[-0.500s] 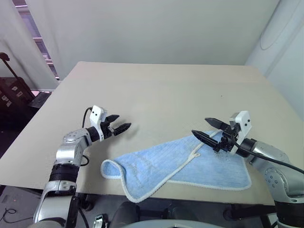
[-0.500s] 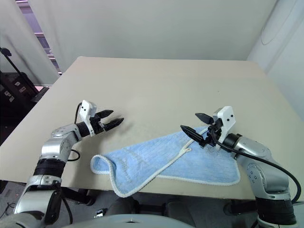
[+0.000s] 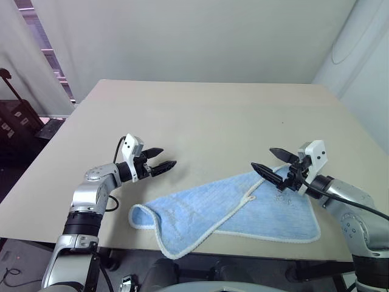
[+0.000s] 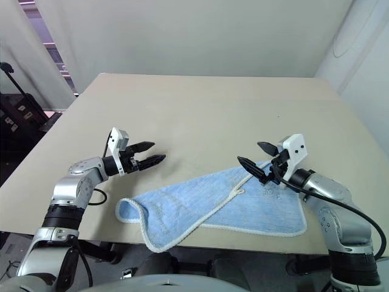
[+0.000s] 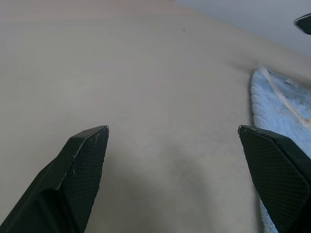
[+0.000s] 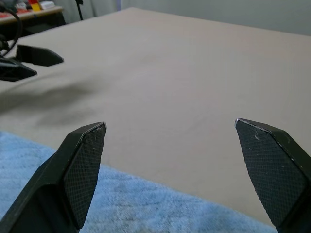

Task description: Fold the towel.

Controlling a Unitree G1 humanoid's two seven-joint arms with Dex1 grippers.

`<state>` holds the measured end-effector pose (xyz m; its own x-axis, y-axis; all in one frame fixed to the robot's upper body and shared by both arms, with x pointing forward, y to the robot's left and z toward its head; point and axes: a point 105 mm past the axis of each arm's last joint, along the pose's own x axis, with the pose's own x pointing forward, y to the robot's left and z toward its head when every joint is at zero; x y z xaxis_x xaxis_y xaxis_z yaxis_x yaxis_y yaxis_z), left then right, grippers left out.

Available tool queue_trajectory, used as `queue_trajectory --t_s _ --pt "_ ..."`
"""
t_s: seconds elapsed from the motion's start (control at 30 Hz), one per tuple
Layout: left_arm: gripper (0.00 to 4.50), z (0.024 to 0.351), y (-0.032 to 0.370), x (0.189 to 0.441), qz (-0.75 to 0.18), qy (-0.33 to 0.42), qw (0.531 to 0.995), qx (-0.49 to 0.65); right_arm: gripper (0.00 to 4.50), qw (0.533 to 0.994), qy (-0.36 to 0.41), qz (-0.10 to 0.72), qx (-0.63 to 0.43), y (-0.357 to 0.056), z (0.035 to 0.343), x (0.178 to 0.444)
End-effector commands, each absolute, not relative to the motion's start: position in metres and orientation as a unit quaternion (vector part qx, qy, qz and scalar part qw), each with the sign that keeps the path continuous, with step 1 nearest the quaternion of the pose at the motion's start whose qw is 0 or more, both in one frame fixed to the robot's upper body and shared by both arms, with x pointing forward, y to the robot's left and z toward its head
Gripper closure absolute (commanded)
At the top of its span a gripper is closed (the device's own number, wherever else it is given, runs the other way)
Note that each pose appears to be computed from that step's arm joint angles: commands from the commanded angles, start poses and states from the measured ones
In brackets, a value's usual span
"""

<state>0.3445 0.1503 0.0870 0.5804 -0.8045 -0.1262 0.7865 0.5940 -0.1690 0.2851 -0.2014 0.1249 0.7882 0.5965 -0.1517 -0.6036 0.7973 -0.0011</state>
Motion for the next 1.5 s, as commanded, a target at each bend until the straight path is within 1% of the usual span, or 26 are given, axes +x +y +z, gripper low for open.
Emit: queue_trajectory --t_s 0.03,0.23,0.3,0.4,0.53,0.63,0.7,0.83,1.1,1.3,1.43,1.5 --pt "0.0 0.104 0.139 0.353 -0.465 0.061 0.883 -0.035 0.05 0.957 0.047 0.283 -0.041 -0.218 0.138 0.288" --pt "0.0 0.102 0.137 0.356 -0.47 0.062 0.879 -0.049 0.05 0.97 0.06 0.23 -0.06 -0.246 0.143 0.29" --pt "0.0 0.098 0.138 0.356 -0.469 0.067 0.879 -0.046 0.05 0.975 0.079 0.193 -0.083 -0.263 0.134 0.296" --pt "0.0 0.1 0.135 0.354 -0.479 0.066 0.874 -0.052 0.05 0.979 0.118 0.142 -0.086 -0.287 0.119 0.304" --pt "0.0 0.101 0.134 0.351 -0.491 0.069 0.867 -0.055 0.05 0.977 0.151 0.125 -0.08 -0.3 0.105 0.308" --pt "0.0 0.101 0.134 0.349 -0.496 0.07 0.864 -0.053 0.05 0.977 0.165 0.112 -0.073 -0.308 0.094 0.318" --pt "0.0 0.101 0.135 0.349 -0.493 0.069 0.866 -0.052 0.05 0.977 0.167 0.111 -0.076 -0.31 0.089 0.324" --pt "0.0 0.102 0.137 0.349 -0.487 0.068 0.87 -0.045 0.05 0.97 0.168 0.127 -0.121 -0.31 0.074 0.33" --pt "0.0 0.107 0.142 0.346 -0.477 0.061 0.876 -0.041 0.05 0.963 0.191 0.142 -0.126 -0.31 0.056 0.34" --pt "0.0 0.107 0.143 0.341 -0.481 0.07 0.872 -0.048 0.05 0.953 0.209 0.184 -0.116 -0.295 0.047 0.346" --pt "0.0 0.108 0.142 0.339 -0.481 0.068 0.873 -0.047 0.05 0.952 0.232 0.172 -0.101 -0.299 0.043 0.354" --pt "0.0 0.108 0.143 0.34 -0.478 0.065 0.875 -0.046 0.46 0.949 0.244 0.17 -0.105 -0.302 0.04 0.355"
